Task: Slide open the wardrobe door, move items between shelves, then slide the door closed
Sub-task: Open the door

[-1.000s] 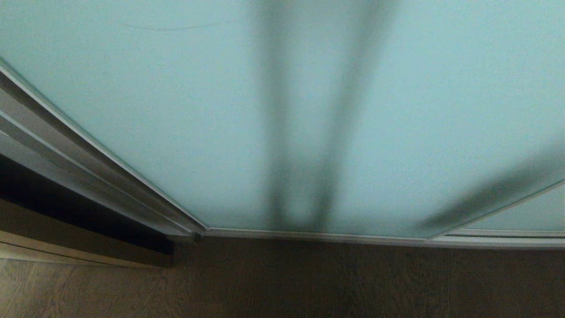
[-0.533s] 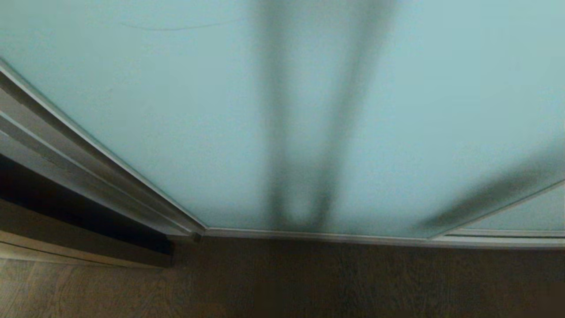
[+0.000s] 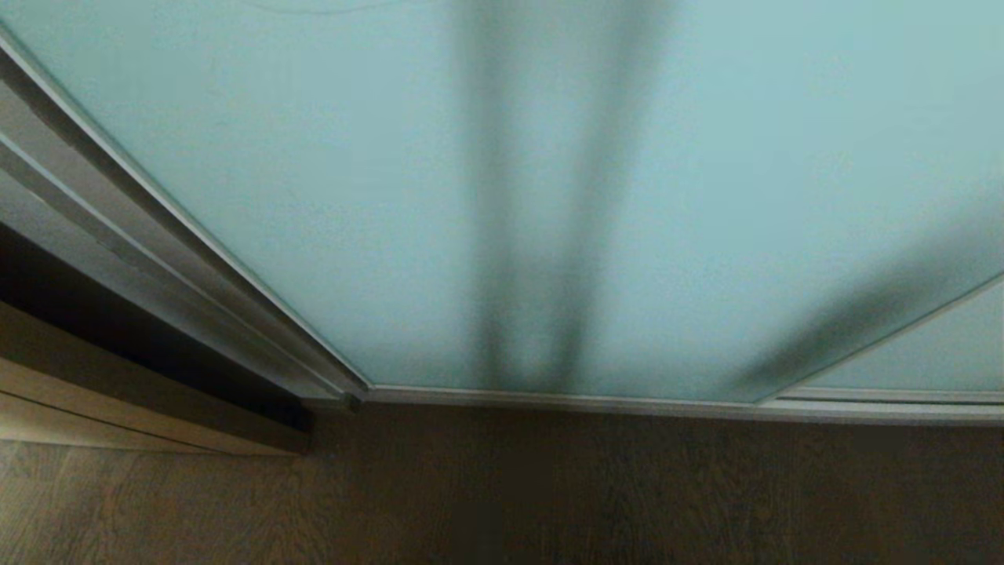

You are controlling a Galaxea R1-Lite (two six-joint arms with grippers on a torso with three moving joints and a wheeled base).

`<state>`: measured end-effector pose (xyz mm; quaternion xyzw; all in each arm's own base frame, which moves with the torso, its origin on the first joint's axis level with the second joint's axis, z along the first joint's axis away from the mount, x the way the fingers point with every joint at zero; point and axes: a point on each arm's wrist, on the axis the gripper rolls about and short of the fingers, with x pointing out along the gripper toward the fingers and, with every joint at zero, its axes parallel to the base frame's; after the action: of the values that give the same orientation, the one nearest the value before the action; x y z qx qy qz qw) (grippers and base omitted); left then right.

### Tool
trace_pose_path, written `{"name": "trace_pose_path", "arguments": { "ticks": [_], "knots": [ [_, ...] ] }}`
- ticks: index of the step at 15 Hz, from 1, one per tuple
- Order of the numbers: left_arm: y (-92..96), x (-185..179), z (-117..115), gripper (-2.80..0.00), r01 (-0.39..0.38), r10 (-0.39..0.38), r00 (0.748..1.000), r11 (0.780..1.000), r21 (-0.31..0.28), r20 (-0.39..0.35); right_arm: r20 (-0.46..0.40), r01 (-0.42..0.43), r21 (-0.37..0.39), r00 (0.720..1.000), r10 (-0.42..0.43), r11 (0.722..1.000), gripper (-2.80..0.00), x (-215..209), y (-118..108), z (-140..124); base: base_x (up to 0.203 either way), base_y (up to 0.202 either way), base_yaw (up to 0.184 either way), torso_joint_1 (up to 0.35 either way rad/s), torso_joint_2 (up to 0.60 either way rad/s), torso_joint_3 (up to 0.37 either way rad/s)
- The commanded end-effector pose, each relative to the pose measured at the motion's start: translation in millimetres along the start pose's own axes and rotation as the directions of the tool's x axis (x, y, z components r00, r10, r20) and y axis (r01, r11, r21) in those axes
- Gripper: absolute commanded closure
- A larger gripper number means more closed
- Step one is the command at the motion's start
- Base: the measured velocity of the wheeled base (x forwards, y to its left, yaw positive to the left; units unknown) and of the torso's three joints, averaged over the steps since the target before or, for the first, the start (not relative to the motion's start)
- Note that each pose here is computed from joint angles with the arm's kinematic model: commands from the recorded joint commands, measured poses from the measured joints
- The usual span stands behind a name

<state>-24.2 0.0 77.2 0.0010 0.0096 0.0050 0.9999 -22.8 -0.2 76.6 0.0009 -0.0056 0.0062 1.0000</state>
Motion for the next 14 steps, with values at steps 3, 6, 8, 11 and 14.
{"name": "trace_pose_path", "arguments": {
  "ticks": [3,6,8,11,14],
  "knots": [
    [0.0,0.1,0.1,0.0,0.0,0.0,1.0,1.0,0.008,-0.001,0.002,-0.001,0.0,1.0,0.001,1.0,0.0,-0.2,0.0,-0.2,0.0,0.0,0.0,0.012,0.0,0.002],
    [0.0,-3.7,17.7,0.0,0.001,-0.002,0.995,1.0,0.007,0.101,0.003,0.0,0.0,1.0,0.0,1.0,0.0,-0.2,0.0,-0.1,0.0,0.0,0.0,0.0,0.0,0.0],
    [-0.3,-15.1,48.3,0.0,0.016,-0.018,0.976,1.0,0.014,0.215,0.003,0.0,0.0,1.0,0.0,1.0,0.0,-0.2,0.0,-0.1,0.0,0.0,0.0,0.0,0.0,0.0],
    [-0.6,-27.9,110.6,0.0,0.026,-0.042,0.939,0.998,0.052,0.34,0.002,-0.001,0.0,1.0,0.001,1.0,0.0,-0.1,0.0,-0.3,0.0,0.0,0.0,0.0,0.0,0.0],
    [-0.6,-10.6,166.8,0.0,0.005,-0.035,0.876,0.998,0.063,0.482,0.003,-0.001,0.0,1.0,0.001,1.0,0.0,-0.2,0.0,-0.1,0.0,0.0,0.0,0.0,0.0,0.0]
  ]
}}
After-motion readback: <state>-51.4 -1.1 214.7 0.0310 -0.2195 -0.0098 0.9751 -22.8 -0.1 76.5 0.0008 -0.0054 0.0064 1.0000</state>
